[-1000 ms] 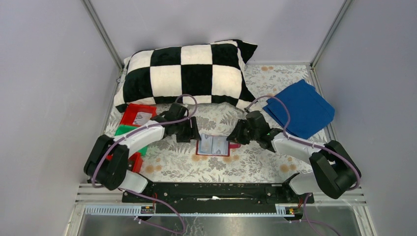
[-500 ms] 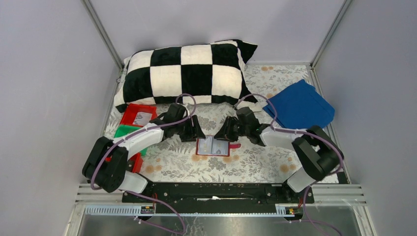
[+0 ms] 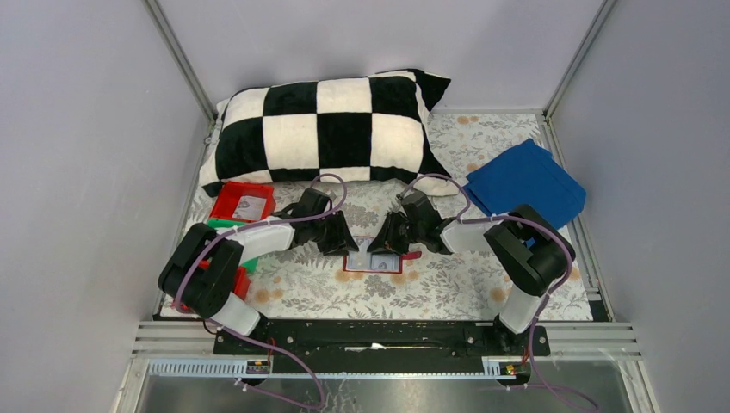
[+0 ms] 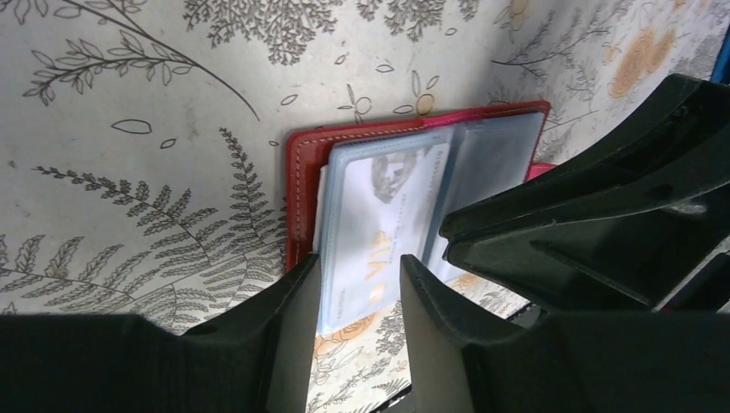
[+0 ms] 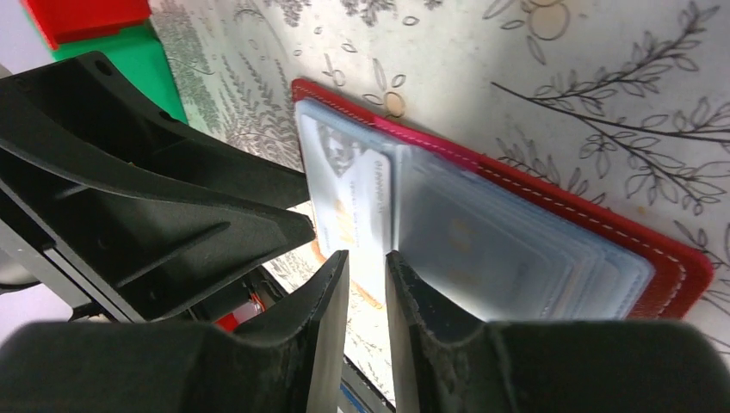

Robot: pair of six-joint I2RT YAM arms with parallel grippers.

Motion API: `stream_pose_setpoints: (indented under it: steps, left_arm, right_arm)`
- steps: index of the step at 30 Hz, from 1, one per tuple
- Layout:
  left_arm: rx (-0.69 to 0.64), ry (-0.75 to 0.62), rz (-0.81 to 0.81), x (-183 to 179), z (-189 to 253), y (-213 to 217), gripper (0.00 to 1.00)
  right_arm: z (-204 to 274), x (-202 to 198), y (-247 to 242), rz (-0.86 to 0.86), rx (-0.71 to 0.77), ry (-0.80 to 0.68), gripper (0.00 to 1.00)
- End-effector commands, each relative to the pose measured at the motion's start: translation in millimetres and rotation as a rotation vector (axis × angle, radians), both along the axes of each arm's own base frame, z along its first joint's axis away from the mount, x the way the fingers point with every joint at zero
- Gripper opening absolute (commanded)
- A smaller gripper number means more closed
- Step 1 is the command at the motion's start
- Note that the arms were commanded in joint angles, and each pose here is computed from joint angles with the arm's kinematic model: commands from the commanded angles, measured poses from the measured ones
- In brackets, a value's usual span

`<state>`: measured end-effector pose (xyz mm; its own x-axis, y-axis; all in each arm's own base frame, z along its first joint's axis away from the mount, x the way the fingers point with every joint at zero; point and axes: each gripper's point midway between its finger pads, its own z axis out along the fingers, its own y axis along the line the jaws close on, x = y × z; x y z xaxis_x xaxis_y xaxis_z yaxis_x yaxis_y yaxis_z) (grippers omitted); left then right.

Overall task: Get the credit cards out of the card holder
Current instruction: Remove the credit card from the card holder.

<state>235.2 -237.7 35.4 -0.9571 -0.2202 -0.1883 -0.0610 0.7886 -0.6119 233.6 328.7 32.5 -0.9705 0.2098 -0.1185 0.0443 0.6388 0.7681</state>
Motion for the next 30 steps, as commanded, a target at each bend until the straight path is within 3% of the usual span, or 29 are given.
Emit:
stream_pose_setpoints:
  steps: [1, 7, 11, 17, 23, 27, 30]
  left_arm:
    - [0.023, 0.000, 0.012, 4, -9, 3, 0.41]
    - [0.056, 0.028, 0.018, 1, -22, 7, 0.33]
    - [0.095, 0.069, 0.025, -1, -35, 11, 0.20]
    - [0.159, 0.103, 0.038, -5, -52, 21, 0.00]
    - [0.182, 0.118, 0.044, -8, -57, 25, 0.00]
    - [0.203, 0.118, 0.049, -9, -59, 29, 0.00]
    - [0.211, 0.118, 0.058, -10, -60, 31, 0.00]
  right_arm:
    - [-6, 4, 2, -0.025, -0.024, 0.009, 0.30]
    - [-24, 2, -11, -0.066, -0.106, 0.037, 0.30]
    - [-31, 2, -15, -0.079, -0.142, 0.054, 0.30]
    - [-24, -1, -6, -0.097, -0.023, 0.051, 0.22]
    - [-12, 0, -1, -0.117, 0.082, 0.029, 0.07]
    - [2, -3, 7, -0.074, 0.146, 0.016, 0.18]
    - [5, -3, 3, -0.093, 0.150, -0.002, 0.16]
